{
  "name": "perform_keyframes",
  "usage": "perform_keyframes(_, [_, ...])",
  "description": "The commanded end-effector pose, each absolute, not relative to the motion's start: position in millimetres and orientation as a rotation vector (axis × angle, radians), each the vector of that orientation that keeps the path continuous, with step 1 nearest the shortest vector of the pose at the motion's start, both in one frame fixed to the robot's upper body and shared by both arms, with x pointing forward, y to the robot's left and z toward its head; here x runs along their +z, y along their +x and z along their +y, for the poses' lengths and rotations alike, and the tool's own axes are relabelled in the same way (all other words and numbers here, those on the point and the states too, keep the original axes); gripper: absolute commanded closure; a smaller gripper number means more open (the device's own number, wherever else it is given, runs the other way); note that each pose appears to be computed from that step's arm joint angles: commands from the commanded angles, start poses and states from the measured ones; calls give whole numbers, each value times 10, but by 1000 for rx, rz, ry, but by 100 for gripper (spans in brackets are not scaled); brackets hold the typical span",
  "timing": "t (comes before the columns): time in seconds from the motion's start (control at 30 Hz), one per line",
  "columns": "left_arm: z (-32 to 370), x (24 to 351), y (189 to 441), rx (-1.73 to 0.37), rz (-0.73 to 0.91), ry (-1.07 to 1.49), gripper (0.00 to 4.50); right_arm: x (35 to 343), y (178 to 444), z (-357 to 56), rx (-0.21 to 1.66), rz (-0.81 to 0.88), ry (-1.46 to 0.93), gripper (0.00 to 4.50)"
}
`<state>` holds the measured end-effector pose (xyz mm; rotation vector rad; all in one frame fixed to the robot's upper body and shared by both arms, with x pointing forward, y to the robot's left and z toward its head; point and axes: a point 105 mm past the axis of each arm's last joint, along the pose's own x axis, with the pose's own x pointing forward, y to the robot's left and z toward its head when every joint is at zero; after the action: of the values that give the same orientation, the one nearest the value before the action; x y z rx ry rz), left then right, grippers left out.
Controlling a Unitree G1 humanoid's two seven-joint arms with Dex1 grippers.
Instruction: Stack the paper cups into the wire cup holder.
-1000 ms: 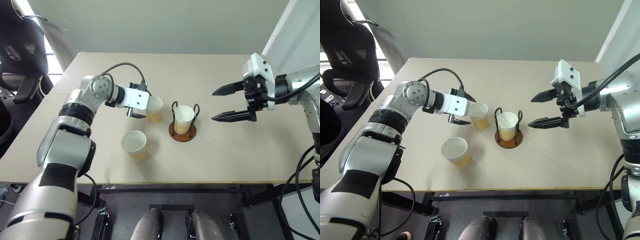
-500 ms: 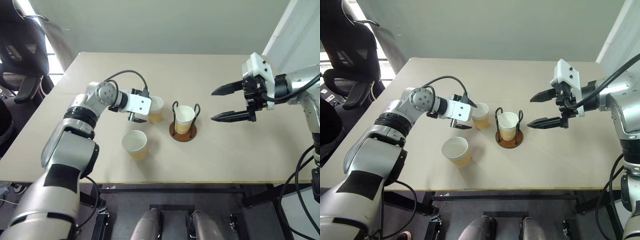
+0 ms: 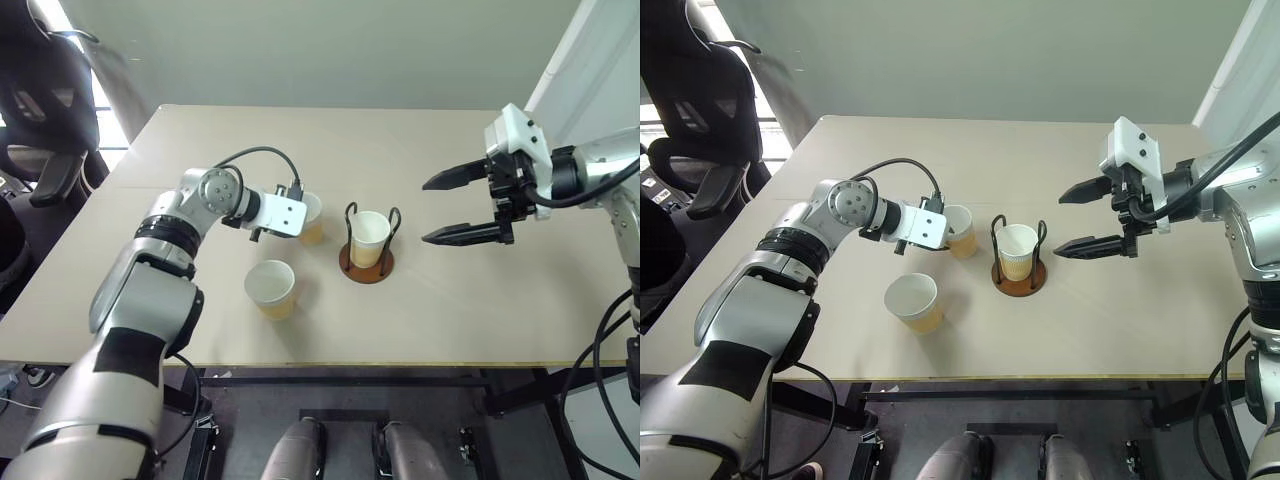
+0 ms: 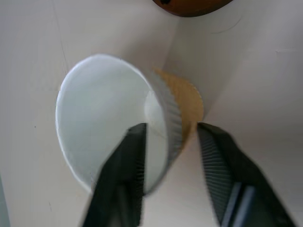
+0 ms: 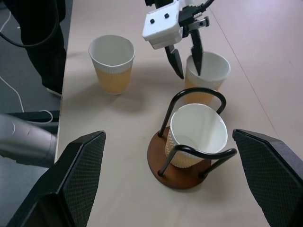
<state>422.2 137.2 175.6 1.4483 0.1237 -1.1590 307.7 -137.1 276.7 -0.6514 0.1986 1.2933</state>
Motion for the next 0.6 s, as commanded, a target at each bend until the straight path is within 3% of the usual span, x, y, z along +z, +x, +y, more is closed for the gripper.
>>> perform_keyframes(0.03, [1380,1817,4205,-1176,122,1455,430,2818,3019,-1403,1312,194,-698,7])
perform_keyframes(0.07, [1402,1810,4187,-1193,139,1458,444,2804,3028,-1431,1312,198,-706,7])
perform_keyframes(0.6, [1596,1912,4041,-1310,283,1412,444,2582,3327,-1825,1281,149,-825,7])
